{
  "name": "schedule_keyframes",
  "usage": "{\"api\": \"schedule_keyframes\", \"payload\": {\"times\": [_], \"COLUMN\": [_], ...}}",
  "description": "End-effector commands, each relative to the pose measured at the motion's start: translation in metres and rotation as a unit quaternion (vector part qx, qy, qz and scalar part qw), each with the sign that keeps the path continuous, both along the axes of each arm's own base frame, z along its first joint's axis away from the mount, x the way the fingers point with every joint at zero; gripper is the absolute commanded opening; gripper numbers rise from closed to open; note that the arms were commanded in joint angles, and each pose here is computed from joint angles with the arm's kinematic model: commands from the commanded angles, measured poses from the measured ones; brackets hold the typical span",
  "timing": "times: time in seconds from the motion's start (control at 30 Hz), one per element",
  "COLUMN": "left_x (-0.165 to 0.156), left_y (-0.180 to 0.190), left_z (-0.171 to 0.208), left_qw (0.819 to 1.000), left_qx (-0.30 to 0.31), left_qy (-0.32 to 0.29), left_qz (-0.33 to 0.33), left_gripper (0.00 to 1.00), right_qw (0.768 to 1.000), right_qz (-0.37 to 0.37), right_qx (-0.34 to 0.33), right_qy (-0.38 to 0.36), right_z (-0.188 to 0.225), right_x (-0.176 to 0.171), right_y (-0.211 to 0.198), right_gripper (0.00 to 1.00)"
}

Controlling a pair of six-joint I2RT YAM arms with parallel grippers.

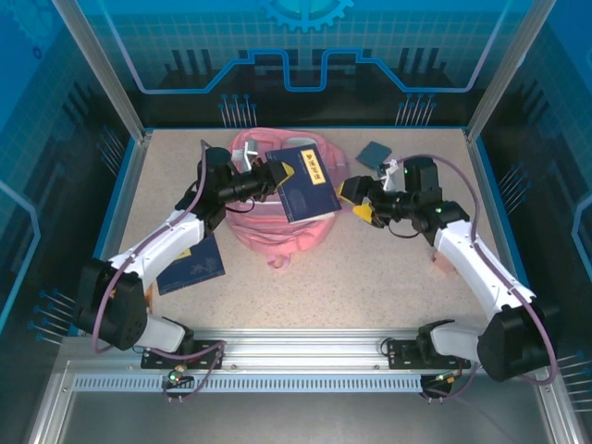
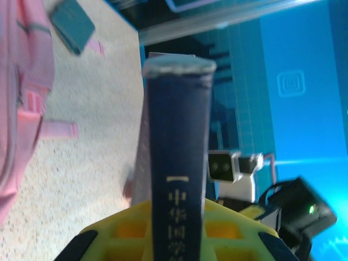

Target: Pack the student bag

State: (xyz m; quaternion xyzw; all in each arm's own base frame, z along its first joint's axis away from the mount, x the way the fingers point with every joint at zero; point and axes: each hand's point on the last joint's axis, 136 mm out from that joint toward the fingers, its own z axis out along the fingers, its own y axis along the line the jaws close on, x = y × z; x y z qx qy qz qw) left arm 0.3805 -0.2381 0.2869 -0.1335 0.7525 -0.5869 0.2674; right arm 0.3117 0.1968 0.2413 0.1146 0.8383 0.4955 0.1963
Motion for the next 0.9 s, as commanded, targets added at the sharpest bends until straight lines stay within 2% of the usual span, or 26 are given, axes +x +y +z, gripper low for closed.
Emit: {"api": "schedule_keyframes", "payload": {"times": [0.0,0.1,0.33,0.7,0.8,0.87], "left_x": [0.019,0.025,0.029,0.028,0.028,0.027], "left_y": [0.020,0.026,0.035,0.041,0.041,0.040], "left_z": [0.042,0.050,0.059,0.068,0.069,0.067], "left_qw": [0.995,0.992,0.985,0.982,0.982,0.983], "left_qx": [-0.026,-0.051,-0.076,-0.083,-0.085,-0.086], "left_qy": [-0.036,-0.033,-0.019,-0.032,-0.032,-0.028], "left_qz": [0.088,0.114,0.150,0.166,0.165,0.161], "left_gripper": [0.04,0.04,0.05,0.04,0.04,0.04], "right_qw": [0.993,0.987,0.972,0.962,0.962,0.961], "right_qz": [-0.045,-0.046,-0.044,-0.047,-0.050,-0.053], "right_qx": [0.100,0.150,0.230,0.271,0.268,0.270], "right_qy": [-0.031,-0.045,-0.024,-0.003,-0.002,-0.007], "right_z": [0.038,0.058,0.060,0.050,0.047,0.049], "right_x": [0.015,0.017,0.026,0.041,0.042,0.044], "right_y": [0.020,0.043,0.084,0.108,0.108,0.106], "right_gripper": [1.00,1.00,1.00,0.99,0.93,0.82]}}
